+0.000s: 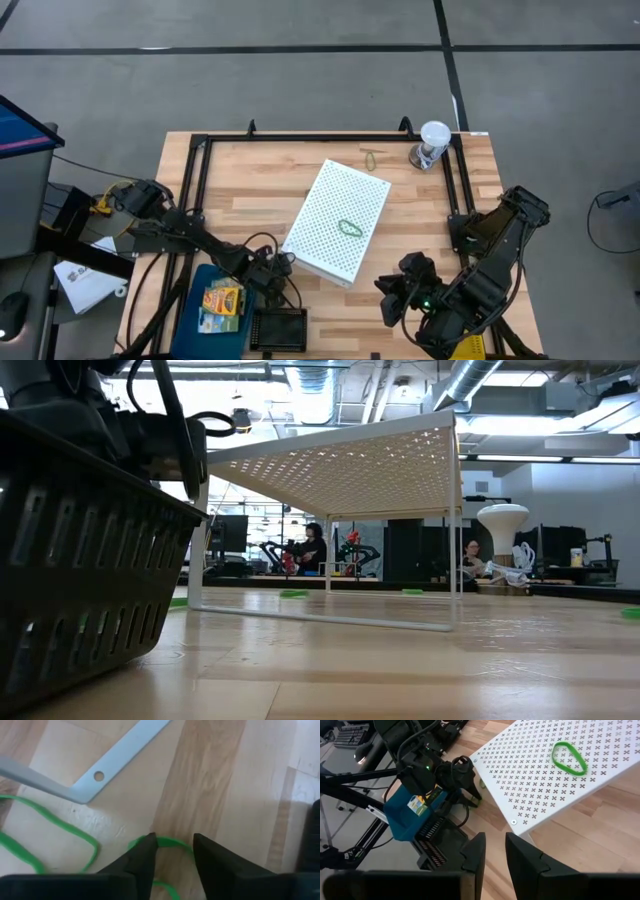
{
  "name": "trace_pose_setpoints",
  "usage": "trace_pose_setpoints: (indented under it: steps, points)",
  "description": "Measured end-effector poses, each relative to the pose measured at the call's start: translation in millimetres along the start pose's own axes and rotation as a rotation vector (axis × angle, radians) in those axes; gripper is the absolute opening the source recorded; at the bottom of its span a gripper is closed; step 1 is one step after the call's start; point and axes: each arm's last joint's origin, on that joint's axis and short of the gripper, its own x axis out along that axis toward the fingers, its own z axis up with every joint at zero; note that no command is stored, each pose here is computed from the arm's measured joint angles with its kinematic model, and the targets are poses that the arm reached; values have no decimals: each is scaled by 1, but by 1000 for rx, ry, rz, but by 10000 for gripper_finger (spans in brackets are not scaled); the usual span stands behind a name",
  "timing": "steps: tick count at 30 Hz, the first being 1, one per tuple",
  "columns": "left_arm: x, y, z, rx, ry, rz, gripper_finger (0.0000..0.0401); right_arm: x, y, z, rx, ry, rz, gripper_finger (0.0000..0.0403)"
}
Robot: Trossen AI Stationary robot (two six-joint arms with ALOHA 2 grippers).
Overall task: Pick & Place Office Desk Supplies
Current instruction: Put the green rubber band into the black bin
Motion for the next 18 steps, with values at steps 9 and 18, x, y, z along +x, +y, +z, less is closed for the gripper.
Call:
trace_pose_setpoints:
  steps: [9, 18]
  points:
    - [1, 4, 1, -9, 10, 23, 55, 0, 0, 0, -6, 0, 0, 72]
    - [-6, 4, 4, -17, -18, 5, 2, 0, 1, 0, -2, 0, 5, 72]
